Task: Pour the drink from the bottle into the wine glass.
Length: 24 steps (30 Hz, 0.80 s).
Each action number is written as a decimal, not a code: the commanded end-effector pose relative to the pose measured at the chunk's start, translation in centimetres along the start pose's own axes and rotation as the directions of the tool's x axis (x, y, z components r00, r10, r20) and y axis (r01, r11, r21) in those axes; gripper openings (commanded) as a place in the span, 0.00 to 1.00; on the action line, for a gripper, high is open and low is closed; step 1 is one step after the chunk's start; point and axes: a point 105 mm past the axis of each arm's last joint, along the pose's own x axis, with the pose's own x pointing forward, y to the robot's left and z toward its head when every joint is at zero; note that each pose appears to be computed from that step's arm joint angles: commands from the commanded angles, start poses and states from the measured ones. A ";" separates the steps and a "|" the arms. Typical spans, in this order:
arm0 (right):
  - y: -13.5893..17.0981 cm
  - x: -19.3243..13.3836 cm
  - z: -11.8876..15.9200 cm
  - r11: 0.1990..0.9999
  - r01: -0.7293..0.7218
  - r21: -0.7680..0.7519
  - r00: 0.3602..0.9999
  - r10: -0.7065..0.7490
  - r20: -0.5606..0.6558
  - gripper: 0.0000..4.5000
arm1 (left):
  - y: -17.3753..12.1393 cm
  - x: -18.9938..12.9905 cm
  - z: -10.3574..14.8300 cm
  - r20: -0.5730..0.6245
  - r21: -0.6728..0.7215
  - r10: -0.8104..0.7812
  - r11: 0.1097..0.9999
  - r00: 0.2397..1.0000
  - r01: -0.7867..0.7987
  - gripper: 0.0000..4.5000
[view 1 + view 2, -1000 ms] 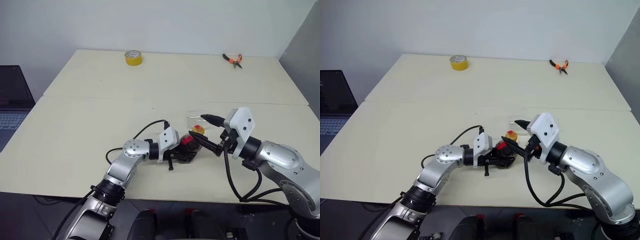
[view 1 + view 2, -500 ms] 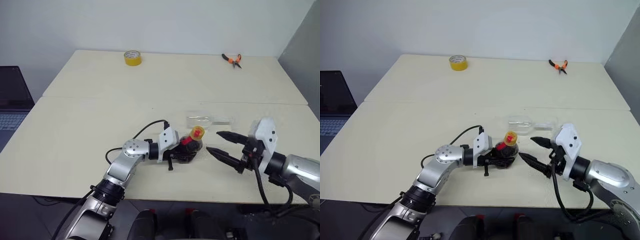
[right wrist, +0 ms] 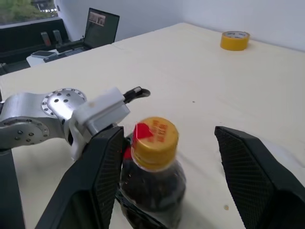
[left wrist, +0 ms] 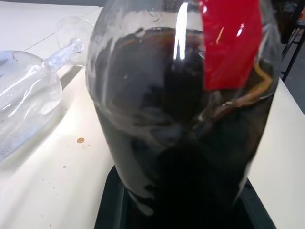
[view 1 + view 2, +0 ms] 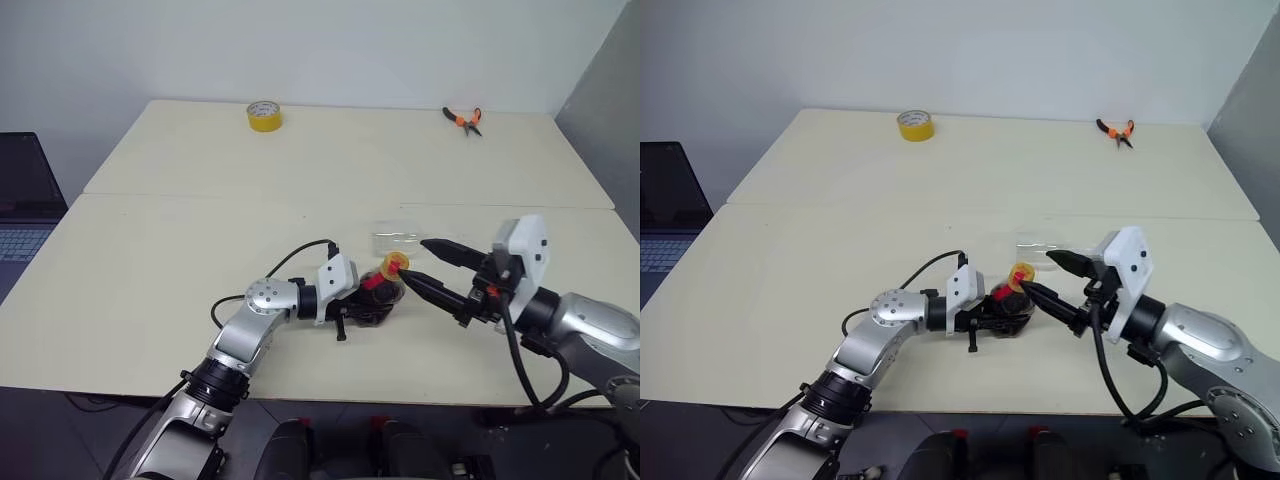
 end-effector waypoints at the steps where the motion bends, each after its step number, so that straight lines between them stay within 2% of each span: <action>1: 0.3 0.5 0.5 0.999 0.016 -0.030 1.000 -0.015 0.019 0.72 | 0.1 0.2 1.2 0.033 0.047 -0.011 0.999 0.999 0.009 0.17; 21: 0.7 1.3 -0.7 1.000 -0.014 0.001 1.000 0.014 -0.018 0.72 | 0.0 0.1 1.1 0.029 0.051 -0.007 0.999 1.000 0.005 0.17; 24: 0.7 1.5 -0.6 1.000 -0.017 0.018 1.000 0.017 -0.004 0.59 | 0.0 0.1 1.0 0.028 0.051 -0.006 0.999 1.000 0.004 0.17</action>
